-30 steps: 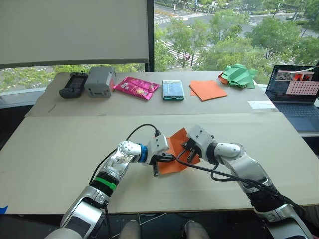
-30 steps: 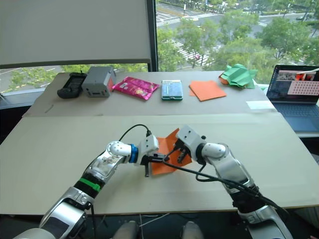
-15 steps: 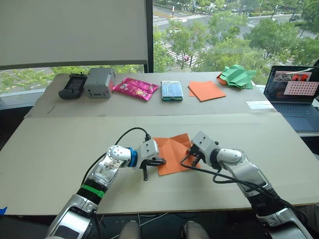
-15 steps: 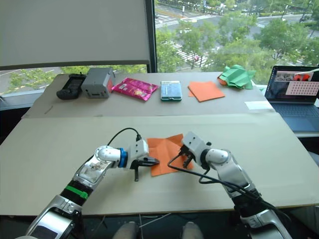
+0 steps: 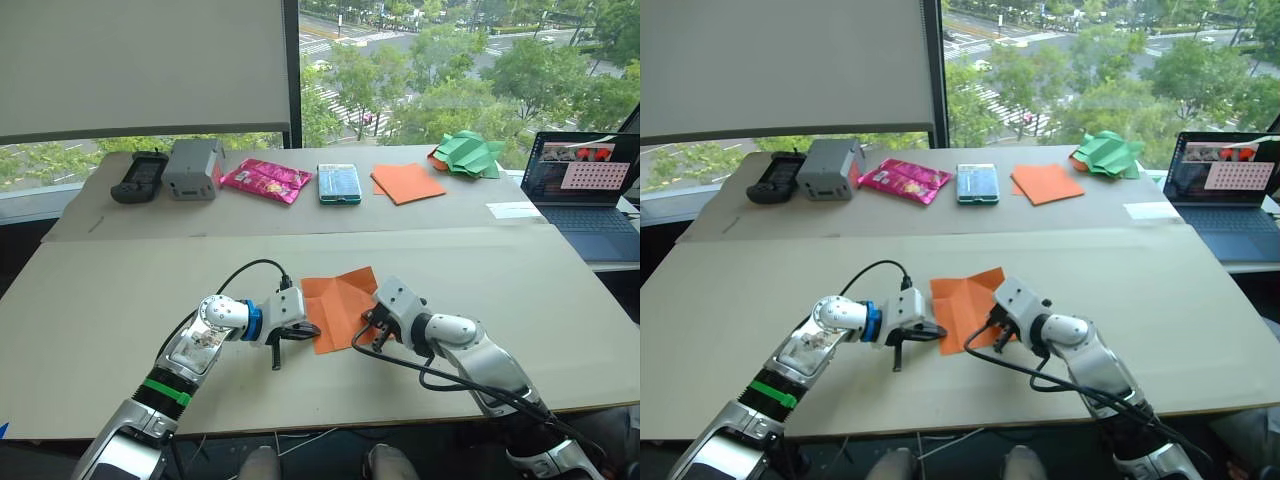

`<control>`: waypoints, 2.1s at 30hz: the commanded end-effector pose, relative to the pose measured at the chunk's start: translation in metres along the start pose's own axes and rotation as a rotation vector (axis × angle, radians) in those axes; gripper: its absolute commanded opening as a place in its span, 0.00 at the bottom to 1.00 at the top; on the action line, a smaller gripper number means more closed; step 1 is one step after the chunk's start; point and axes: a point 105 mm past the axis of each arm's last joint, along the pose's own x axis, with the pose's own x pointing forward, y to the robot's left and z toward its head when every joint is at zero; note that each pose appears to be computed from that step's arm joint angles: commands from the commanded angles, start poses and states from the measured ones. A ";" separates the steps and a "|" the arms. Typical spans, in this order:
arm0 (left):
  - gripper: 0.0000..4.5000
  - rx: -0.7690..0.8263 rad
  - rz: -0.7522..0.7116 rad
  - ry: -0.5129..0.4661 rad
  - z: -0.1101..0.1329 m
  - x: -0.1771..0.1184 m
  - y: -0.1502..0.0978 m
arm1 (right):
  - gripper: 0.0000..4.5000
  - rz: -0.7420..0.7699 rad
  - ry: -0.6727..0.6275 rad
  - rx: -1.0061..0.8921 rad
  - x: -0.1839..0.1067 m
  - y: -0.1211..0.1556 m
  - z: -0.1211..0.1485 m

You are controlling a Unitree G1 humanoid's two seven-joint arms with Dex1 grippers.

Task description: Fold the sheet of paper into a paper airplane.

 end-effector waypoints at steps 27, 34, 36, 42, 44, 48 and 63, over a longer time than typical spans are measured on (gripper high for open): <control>0.00 0.007 -0.030 0.023 -0.004 0.010 -0.009 | 0.50 -0.154 -0.218 0.352 0.021 -0.060 0.025; 0.00 0.006 -0.025 0.022 -0.004 0.007 -0.008 | 0.01 -0.132 -0.257 0.362 0.018 -0.057 0.032; 0.00 0.004 -0.015 0.024 -0.004 0.004 -0.005 | 0.01 -0.116 -0.259 0.339 0.016 -0.052 0.033; 0.00 -0.035 0.070 0.004 0.001 -0.034 0.007 | 0.01 -0.126 -0.306 0.192 0.004 -0.020 0.052; 0.00 -0.058 0.099 0.000 0.000 -0.049 0.009 | 0.01 -0.165 -0.314 0.090 -0.001 -0.009 0.059; 0.00 -0.093 0.136 0.011 -0.003 -0.067 0.010 | 0.01 -0.232 -0.310 -0.044 -0.006 0.007 0.065; 0.00 -0.094 0.147 -0.012 0.012 -0.074 0.020 | 0.01 -0.162 -0.164 -0.476 0.008 0.041 0.050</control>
